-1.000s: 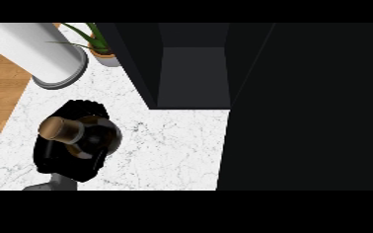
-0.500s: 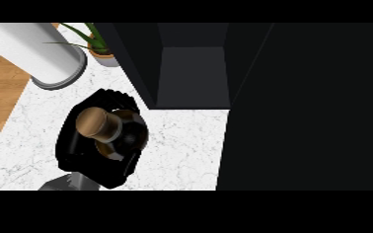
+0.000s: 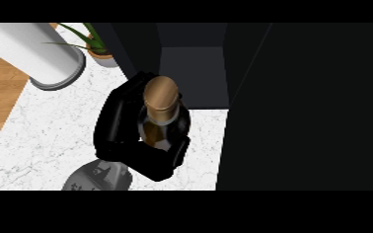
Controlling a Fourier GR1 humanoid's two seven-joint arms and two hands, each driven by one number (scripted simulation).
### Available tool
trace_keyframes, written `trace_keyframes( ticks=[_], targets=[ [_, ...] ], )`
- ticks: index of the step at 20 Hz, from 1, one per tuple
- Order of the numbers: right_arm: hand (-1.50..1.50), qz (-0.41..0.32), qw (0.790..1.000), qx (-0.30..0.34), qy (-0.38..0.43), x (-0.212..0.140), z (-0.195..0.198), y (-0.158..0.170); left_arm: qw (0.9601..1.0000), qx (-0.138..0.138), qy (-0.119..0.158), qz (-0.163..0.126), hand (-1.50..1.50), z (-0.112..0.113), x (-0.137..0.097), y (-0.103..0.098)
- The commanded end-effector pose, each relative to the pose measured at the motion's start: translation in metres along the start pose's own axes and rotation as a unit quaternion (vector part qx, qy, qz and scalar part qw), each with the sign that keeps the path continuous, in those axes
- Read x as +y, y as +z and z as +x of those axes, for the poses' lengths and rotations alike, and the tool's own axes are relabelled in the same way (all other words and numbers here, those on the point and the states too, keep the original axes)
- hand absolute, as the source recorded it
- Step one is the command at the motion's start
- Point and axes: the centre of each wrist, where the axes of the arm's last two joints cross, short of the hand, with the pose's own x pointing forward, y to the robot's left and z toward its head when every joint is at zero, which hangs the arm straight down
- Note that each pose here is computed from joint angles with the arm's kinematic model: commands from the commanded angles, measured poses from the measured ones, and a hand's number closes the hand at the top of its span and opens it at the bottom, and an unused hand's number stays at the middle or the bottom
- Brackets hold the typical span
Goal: Pick up the wine, place it into the cabinet and close the cabinet
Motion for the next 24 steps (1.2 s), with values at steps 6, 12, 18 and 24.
trace_keyframes(
  ticks=[6, 12, 18, 24],
  targets=[
    [-1.50, 0.017, 1.000, -0.018, -0.013, 0.000, 0.018, 0.018, 0.9994, -0.013, -0.023, 0.023, 1.50, -0.006, -0.043, -0.025],
    [-1.50, 0.021, 0.999, -0.014, -0.019, 0.006, 0.026, 0.032, 0.9981, -0.009, -0.049, 0.038, 1.50, -0.008, -0.051, -0.048],
    [-1.50, 0.033, 0.999, -0.011, -0.004, 0.005, 0.027, 0.028, 0.9973, -0.003, -0.053, 0.050, 1.50, -0.021, -0.043, -0.054],
    [-1.50, 0.022, 1.000, -0.016, -0.006, 0.001, 0.013, 0.019, 0.9974, 0.003, -0.028, 0.067, 1.50, -0.054, -0.032, -0.038]
  ],
)
